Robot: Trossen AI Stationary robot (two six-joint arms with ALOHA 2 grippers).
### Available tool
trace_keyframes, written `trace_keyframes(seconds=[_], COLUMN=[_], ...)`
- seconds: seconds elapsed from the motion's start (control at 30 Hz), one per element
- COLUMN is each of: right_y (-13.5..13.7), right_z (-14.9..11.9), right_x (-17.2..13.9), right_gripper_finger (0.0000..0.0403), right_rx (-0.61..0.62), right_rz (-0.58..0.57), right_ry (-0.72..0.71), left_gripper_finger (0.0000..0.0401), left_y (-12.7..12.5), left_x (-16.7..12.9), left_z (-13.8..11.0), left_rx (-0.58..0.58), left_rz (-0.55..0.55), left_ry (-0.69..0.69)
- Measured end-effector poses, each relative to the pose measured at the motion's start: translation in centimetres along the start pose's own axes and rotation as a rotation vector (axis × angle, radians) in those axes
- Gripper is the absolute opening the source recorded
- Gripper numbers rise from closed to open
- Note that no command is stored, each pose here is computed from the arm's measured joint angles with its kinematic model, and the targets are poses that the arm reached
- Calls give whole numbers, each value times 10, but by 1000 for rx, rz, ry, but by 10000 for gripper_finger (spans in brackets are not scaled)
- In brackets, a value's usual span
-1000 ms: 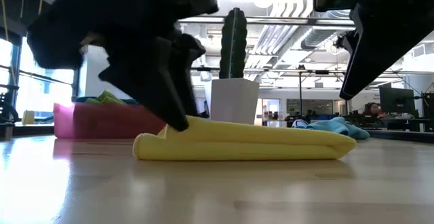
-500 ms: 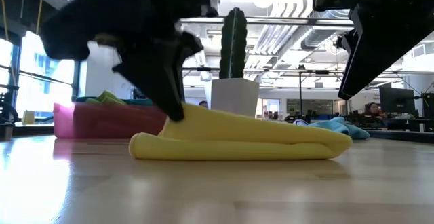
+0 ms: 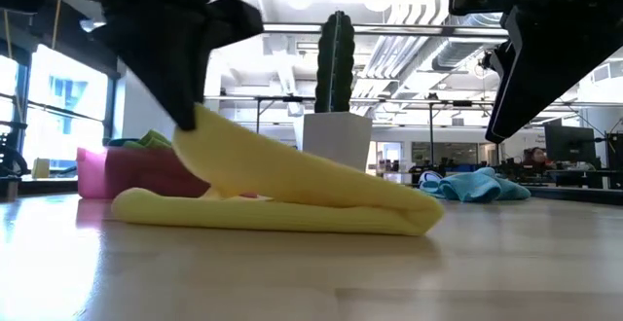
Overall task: Fold microfiber towels
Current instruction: Fold the yellow microfiber cloth, then put the folded yellow microfiber cloth into the transparent pink bin
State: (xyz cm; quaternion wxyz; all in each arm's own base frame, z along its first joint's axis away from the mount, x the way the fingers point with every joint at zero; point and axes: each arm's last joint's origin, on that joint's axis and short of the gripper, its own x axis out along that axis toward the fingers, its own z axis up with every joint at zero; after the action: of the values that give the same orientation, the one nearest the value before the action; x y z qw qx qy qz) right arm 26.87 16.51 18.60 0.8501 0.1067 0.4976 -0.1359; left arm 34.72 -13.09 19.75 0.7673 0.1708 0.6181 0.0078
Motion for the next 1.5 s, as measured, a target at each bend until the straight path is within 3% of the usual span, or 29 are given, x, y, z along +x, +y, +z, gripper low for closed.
trace_keyframes(seconds=[0.13,0.3,0.47,0.57,0.7,0.8,0.87,1.07,1.2,1.33,1.5], right_y=[0,0,-1,-4,-16,-28,-39,-75,-87,-106,-132], right_z=[0,0,0,0,1,2,4,5,10,-12,-45], right_x=[0,0,1,1,-4,-13,-22,-51,-66,-60,-47], right_gripper_finger=[144,144,144,144,144,144,144,144,144,144,144], right_rx=[0,-2,-14,-24,-32,-80,-106,-136,-96,-41,104], right_rz=[0,0,18,16,19,-13,-46,-213,-244,-204,-42], right_ry=[0,0,28,67,170,220,244,276,166,97,-46], left_gripper_finger=[3,15,54,87,128,146,151,144,139,138,138], left_y=[-9,-10,-6,-7,-2,7,10,27,43,42,42], left_x=[8,17,15,15,10,7,7,-9,-23,-28,-26], left_z=[-7,-14,-11,-13,-19,-19,-20,-38,-67,-100,-119], left_rx=[-26,-163,-231,-228,-296,-548,-619,-721,-841,-986,-1170], left_rz=[-5,-6,-141,-163,-80,45,78,52,57,-23,-144], left_ry=[19,55,93,117,192,172,172,164,113,-36,-384])
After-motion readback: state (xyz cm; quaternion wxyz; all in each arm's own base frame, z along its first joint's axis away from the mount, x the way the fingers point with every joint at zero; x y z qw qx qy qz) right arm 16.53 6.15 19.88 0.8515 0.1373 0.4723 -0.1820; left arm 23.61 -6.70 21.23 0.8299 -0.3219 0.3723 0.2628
